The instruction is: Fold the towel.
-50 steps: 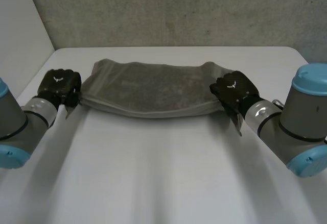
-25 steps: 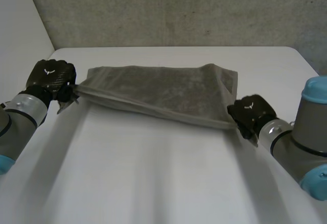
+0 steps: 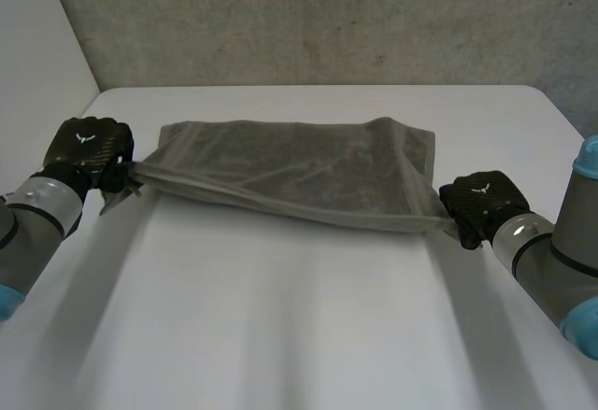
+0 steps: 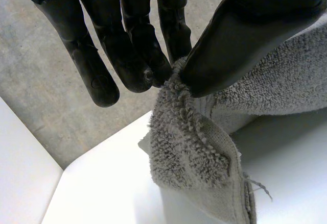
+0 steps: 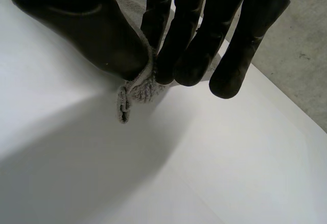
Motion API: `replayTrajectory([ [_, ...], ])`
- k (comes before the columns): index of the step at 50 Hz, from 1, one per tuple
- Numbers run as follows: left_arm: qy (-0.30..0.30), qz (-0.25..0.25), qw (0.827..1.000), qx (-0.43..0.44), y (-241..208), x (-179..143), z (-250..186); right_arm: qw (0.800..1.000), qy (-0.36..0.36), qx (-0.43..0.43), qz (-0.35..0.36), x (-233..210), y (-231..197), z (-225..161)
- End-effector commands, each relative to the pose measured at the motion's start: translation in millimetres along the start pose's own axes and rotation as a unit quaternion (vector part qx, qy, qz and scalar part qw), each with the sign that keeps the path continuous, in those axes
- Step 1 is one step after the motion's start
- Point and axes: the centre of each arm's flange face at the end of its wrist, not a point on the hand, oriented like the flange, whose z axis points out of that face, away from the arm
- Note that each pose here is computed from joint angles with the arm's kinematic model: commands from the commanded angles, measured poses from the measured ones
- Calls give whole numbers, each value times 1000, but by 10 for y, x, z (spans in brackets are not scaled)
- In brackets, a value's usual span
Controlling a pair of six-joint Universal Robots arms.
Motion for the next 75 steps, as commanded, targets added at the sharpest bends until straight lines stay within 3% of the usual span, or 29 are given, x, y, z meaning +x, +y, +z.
replayTrajectory([
  [1, -1, -21, 1000, 2, -87, -14, -47, 1000, 3, 0, 4, 43, -47, -12],
  [6, -8, -24, 999, 34, -438, -78, -180, 995, 73, 73, 3, 574, -641, -388],
  [11, -14, -17, 998, 57, -755, -112, -353, 990, 77, 115, -4, 917, -1050, -691],
  [17, -18, -11, 997, 75, -1040, -119, -568, 993, 65, 100, -2, 1095, -1152, -823],
  [22, -17, -12, 997, 70, -1004, -126, -542, 993, 68, 97, -28, 1110, -1169, -807],
  [36, 7, -35, 999, -16, -311, -121, 272, 997, 36, 51, -50, 883, -935, 153],
  [49, 21, -26, 999, 15, -85, -56, 1047, 993, 92, 53, -58, 842, -774, 1050],
  [57, 26, -24, 999, 18, 209, -12, 1376, 992, 93, 54, -61, 708, -663, 1308],
  [75, 35, -23, 999, 27, 303, 178, 1508, 989, 117, 61, -61, 622, -520, 1528],
])
